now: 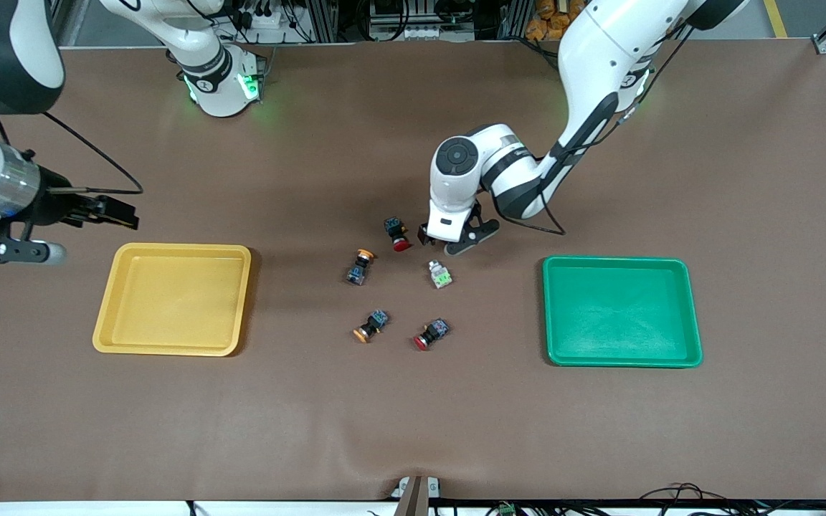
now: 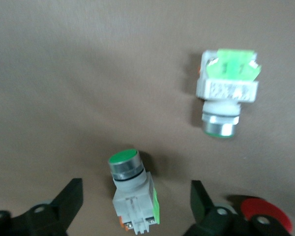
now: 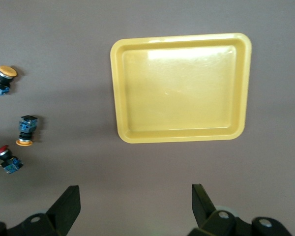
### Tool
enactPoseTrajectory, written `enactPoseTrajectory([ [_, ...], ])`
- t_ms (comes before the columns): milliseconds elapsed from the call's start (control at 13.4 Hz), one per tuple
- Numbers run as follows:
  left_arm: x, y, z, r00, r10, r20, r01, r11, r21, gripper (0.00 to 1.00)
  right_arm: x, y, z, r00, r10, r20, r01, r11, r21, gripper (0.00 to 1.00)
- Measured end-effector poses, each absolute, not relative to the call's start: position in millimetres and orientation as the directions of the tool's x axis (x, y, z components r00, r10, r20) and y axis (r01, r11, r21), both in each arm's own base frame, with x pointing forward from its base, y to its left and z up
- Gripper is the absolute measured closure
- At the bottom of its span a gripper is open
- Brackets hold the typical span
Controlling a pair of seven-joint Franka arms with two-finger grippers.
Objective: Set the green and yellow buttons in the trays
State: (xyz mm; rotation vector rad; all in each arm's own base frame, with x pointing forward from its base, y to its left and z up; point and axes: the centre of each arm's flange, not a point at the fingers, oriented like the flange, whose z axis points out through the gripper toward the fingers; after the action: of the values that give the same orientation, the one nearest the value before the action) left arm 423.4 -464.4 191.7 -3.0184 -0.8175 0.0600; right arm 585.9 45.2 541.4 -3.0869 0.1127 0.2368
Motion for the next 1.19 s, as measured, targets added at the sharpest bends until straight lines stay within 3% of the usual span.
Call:
enactPoseTrajectory([
  [75,420.1,-466.2,185.8,0.862,0.506,-0.04,0.505,-0.862,-0.031,0.18,588.1,51.1,536.4,0.985,-0.068,-0.158,-0.076,-0.996,-0.04,0.0],
  [224,418.0,-466.4,178.0,0.857,0.514,-0.047,0.512,-0.858,-0.042,0.23,592.0,64.3,527.2,0.984,-0.079,-0.162,-0.086,-0.996,-0.036,0.0],
  [522,437.8,-459.4,194.2,0.845,0.535,-0.025,0.534,-0.845,-0.024,0.65,597.6,92.6,513.8,0.981,-0.115,-0.156,-0.121,-0.992,-0.027,0.0],
  [894,514.4,-380.9,271.5,0.874,0.483,0.055,0.485,-0.874,-0.03,0.66,600.6,127.1,500.2,0.974,-0.172,-0.148,-0.176,-0.984,-0.016,0.0],
  [1192,567.4,-270.1,282.0,0.908,0.419,0.02,0.418,-0.901,-0.118,0.66,603.2,171.7,472.4,0.961,-0.233,-0.146,-0.236,-0.972,-0.001,0.0],
])
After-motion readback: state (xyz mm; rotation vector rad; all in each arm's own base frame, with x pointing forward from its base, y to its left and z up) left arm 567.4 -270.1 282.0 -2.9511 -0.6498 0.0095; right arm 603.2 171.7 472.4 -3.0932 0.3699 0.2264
